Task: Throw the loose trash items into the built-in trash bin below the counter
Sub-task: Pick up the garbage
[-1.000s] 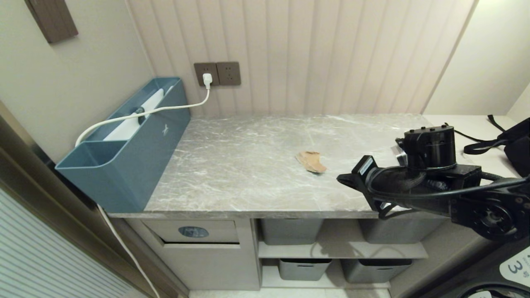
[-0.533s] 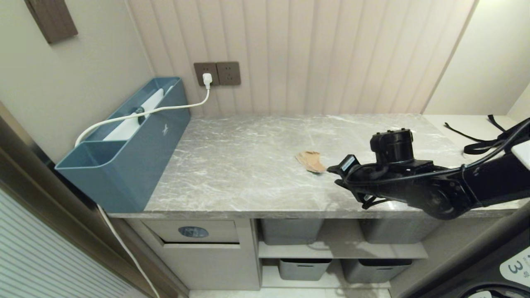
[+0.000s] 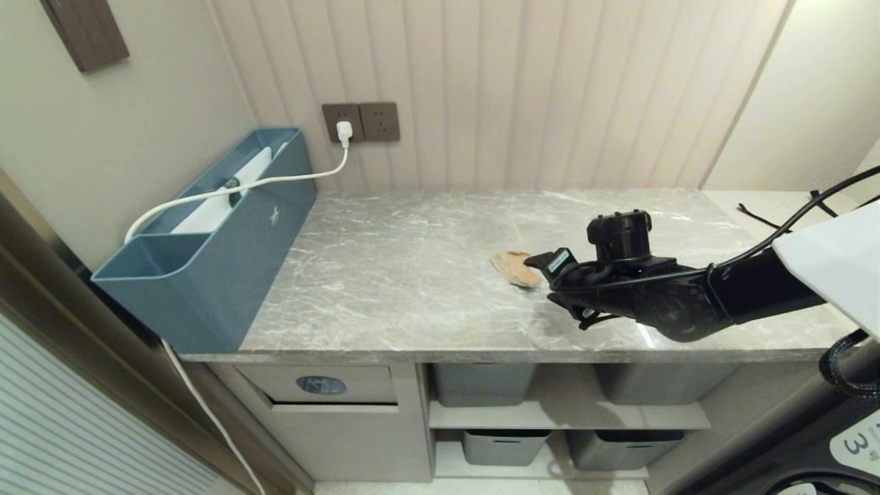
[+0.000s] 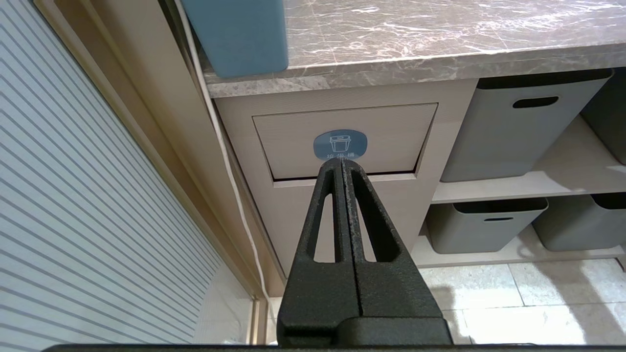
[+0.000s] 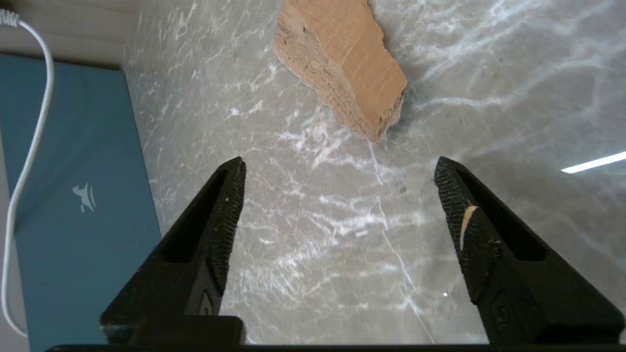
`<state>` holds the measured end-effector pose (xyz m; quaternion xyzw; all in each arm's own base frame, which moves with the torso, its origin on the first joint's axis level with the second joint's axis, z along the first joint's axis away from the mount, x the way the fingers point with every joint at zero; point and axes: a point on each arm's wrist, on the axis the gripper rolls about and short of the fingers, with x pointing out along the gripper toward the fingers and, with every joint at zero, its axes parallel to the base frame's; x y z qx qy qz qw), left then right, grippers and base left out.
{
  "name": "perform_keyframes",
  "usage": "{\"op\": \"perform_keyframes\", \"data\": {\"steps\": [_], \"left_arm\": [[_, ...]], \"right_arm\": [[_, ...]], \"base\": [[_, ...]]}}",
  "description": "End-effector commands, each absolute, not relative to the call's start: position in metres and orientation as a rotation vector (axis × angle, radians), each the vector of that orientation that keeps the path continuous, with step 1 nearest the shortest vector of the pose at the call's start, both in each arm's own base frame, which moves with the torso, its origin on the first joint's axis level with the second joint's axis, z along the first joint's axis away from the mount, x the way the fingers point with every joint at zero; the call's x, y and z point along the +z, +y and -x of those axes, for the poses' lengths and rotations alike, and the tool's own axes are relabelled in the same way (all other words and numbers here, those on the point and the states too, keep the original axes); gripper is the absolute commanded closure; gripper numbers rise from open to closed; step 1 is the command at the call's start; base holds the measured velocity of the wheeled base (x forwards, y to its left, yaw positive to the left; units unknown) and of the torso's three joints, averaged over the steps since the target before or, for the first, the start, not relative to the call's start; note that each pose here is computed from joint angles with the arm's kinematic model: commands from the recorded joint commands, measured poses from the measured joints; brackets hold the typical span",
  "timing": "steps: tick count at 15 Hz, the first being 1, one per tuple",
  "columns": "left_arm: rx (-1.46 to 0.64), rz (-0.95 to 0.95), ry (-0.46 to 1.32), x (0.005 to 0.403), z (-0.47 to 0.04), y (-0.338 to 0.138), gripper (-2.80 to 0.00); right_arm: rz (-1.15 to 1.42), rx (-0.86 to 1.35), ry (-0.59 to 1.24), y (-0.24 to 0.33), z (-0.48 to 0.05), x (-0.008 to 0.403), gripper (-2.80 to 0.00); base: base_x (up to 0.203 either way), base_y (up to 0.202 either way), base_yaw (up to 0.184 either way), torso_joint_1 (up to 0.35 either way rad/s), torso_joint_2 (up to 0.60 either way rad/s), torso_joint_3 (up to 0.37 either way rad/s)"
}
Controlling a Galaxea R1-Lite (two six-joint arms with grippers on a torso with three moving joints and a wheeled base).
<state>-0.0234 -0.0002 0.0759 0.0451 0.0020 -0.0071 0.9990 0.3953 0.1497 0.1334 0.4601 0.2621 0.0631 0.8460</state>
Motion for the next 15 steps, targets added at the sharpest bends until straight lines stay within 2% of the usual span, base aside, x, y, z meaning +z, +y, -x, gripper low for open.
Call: {"op": "perform_keyframes", "data": {"steps": [1, 15], "left_arm": [[-0.014, -0.090, 0.004, 0.076, 0.023, 0.000, 0.00], [-0.014, -0.090, 0.004, 0.076, 0.023, 0.000, 0.00]], "right_arm": [[-0.974, 0.124, 0.556, 0.150, -0.406, 0.124, -2.80], [-0.993, 0.150, 0.518, 0.161, -0.439, 0.114, -2.80]], "base": [[0.000, 0.000, 0.000, 0.000, 0.00, 0.000], [0.000, 0.000, 0.000, 0.000, 0.00, 0.000]]}}
